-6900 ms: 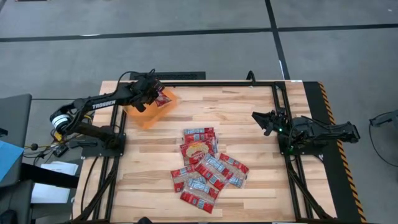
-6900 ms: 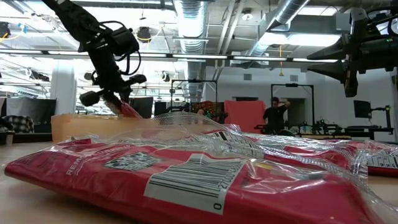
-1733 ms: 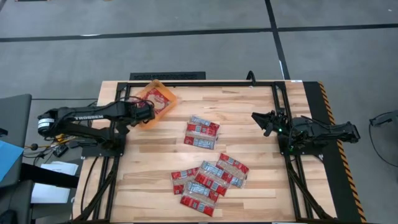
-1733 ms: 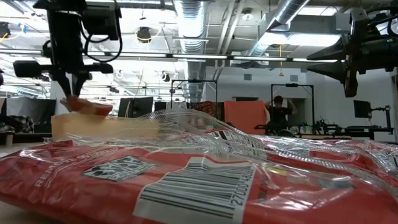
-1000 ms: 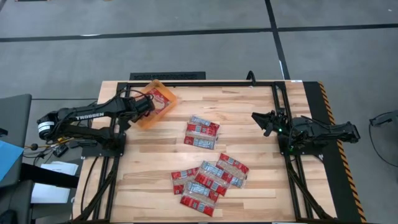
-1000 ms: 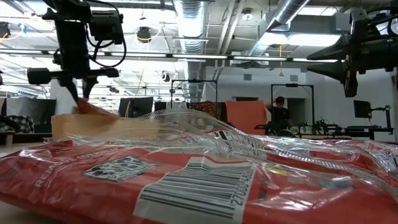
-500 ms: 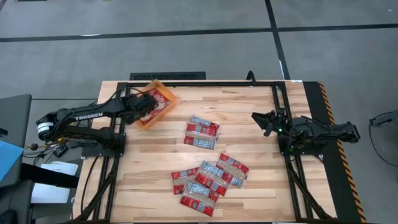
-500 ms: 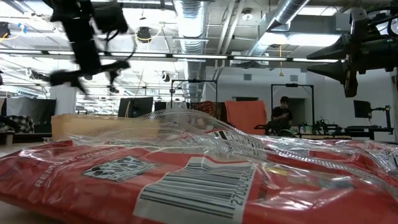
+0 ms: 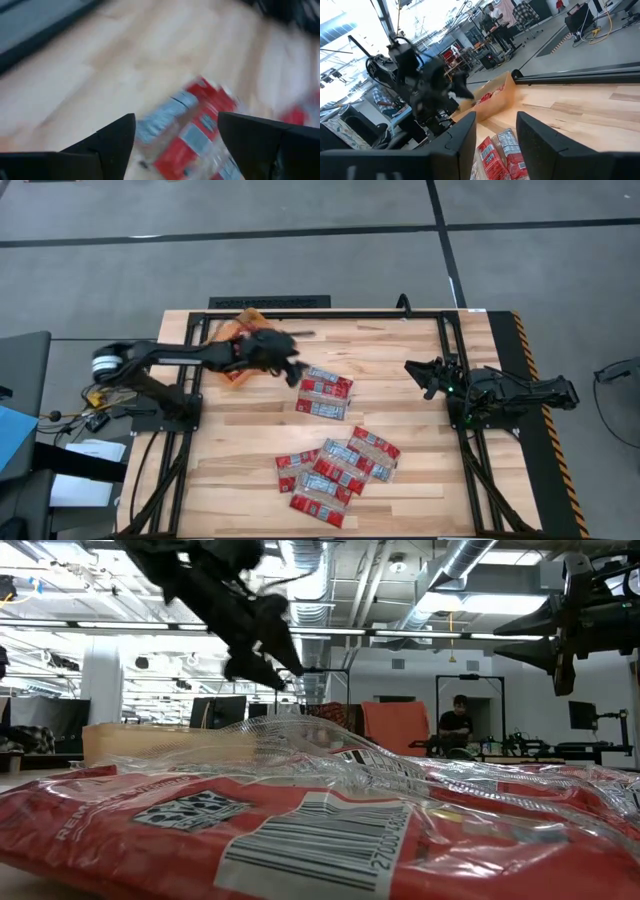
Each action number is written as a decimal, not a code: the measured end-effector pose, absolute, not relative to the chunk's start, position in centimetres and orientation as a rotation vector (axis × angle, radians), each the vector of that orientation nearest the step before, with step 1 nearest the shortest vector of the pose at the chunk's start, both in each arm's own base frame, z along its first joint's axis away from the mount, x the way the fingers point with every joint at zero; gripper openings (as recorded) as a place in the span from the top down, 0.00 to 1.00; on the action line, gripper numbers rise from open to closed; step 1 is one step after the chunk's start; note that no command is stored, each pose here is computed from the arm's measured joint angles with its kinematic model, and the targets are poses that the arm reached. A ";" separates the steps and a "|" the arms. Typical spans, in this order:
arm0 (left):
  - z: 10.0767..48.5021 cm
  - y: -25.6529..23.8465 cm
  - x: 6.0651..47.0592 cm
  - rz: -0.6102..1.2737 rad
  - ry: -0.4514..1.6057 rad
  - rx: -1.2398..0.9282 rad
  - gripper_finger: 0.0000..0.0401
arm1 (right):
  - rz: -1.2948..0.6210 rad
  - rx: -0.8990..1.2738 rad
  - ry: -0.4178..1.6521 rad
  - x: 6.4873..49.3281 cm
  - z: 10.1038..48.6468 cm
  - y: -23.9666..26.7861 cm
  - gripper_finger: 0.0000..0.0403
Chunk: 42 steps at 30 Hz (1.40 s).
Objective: Sort popcorn bags into baskets
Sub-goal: Put the red popcorn pack into the orange bin
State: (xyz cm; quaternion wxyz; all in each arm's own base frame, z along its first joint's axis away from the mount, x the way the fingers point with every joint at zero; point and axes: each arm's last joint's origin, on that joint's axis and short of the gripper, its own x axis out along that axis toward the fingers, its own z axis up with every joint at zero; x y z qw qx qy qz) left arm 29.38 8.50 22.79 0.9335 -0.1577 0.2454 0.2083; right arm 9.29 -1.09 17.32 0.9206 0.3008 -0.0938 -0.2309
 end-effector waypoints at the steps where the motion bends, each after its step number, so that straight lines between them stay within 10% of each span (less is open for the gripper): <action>1: 22.3 8.3 30.2 0.382 0.536 -0.288 0.31 | -0.474 0.618 -0.193 9.3 17.3 -1.1 0.58; 23: 14.4 6.0 36.5 0.026 0.918 0.076 0.30 | -0.468 0.619 -0.190 9.3 17.3 -1.1 0.58; 42: 14.3 6.2 36.1 0.152 1.032 -0.033 0.98 | -0.468 0.619 -0.191 9.3 17.3 -1.1 0.59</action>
